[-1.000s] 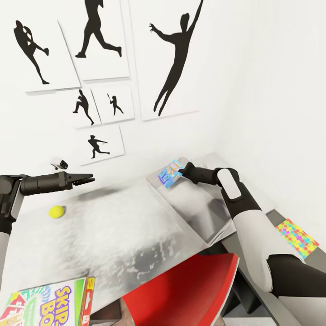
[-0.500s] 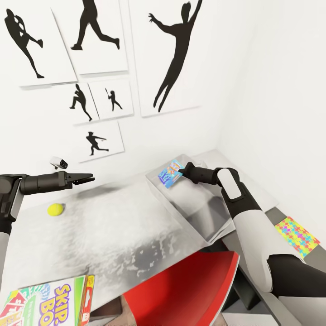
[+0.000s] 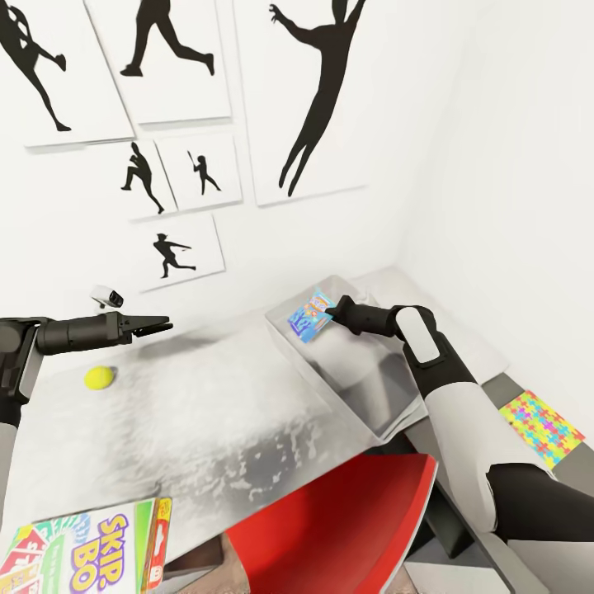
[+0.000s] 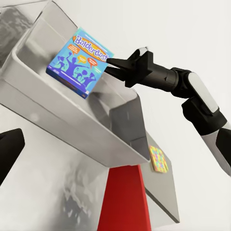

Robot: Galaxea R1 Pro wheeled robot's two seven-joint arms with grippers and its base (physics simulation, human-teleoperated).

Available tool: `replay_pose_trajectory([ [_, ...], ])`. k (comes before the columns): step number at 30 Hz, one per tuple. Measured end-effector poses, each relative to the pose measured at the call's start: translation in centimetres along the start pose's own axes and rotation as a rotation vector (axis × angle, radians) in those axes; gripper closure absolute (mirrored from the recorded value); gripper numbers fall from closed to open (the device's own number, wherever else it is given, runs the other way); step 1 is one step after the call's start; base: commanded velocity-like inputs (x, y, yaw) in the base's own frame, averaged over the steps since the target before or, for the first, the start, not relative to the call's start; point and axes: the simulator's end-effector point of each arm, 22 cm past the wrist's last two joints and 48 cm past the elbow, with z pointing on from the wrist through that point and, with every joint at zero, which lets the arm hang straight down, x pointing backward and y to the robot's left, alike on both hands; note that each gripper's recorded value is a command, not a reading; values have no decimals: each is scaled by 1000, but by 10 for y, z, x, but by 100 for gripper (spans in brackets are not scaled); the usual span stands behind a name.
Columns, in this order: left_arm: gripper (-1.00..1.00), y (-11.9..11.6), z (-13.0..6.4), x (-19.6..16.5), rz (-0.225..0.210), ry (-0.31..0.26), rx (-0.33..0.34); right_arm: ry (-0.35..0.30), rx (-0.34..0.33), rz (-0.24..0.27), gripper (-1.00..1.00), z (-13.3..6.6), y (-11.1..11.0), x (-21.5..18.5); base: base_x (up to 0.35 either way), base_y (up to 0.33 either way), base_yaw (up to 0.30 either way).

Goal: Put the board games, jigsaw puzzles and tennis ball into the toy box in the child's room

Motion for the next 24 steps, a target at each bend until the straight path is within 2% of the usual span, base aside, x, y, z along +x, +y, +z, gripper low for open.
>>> replay_pose_trajectory([
  [12, -100, 9, 3, 5, -16, 7, -3, 8, 12, 11, 100, 6, -12, 5, 0, 0, 0],
  [24, -100, 10, 3, 6, -17, 7, -3, 8, 12, 12, 100, 6, -13, 5, 0, 0, 0],
])
